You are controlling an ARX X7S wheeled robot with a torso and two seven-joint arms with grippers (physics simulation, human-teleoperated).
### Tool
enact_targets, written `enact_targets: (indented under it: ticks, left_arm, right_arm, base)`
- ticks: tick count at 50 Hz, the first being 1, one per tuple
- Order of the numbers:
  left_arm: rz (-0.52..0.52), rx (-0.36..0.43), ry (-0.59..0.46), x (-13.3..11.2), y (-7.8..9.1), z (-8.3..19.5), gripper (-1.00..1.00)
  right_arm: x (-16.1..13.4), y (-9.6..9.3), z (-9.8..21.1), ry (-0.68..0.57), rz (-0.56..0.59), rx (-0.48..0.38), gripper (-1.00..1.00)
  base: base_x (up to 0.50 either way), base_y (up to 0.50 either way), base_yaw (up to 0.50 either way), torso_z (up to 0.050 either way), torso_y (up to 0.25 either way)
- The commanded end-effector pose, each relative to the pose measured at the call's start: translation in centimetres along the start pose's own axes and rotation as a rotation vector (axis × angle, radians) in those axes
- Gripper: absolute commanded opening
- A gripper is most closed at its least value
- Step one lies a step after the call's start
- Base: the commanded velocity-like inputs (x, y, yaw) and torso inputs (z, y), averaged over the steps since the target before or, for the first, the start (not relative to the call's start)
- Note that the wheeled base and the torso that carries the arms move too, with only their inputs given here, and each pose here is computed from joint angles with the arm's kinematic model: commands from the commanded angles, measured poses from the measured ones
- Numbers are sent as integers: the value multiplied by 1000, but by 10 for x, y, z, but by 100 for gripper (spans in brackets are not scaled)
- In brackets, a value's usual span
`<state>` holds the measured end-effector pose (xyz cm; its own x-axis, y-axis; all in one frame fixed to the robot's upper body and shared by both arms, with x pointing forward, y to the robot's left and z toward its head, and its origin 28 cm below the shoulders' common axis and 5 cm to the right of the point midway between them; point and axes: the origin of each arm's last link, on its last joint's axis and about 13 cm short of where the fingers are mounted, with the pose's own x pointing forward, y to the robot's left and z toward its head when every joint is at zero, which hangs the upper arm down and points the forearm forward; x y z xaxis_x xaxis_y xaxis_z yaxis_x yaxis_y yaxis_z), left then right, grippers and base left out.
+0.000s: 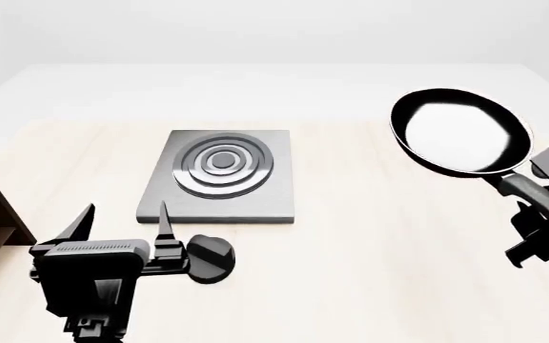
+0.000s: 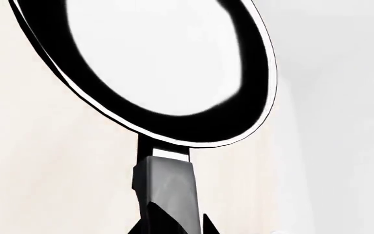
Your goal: Turn on the stove and put the frying pan on it.
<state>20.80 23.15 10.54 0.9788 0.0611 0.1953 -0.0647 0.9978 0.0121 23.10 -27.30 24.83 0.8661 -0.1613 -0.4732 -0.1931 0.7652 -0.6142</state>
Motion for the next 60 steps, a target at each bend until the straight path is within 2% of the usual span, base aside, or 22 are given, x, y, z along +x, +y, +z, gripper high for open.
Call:
enact_targets:
  ticks: [1, 27, 44, 60]
  left_arm:
    - [1, -1, -1, 0, 0, 0, 100]
    - [5, 4, -9, -1, -1, 0, 100]
    - [8, 8, -11, -1, -2, 0, 100]
    - [11, 8, -14, -1, -2, 1, 100]
  right_arm:
    - [0, -6, 28, -119, -117, -21, -100]
    - [19, -9, 98, -286, -129, -46, -100]
    - [41, -8, 123, -308, -150, -23, -100]
    - [61, 1, 163, -360, -128, -37, -100]
  base:
    - [0, 0, 0, 0, 0]
    - [0, 0, 0, 0, 2]
    - [0, 0, 0, 0, 2]
    - [0, 0, 0, 1, 2]
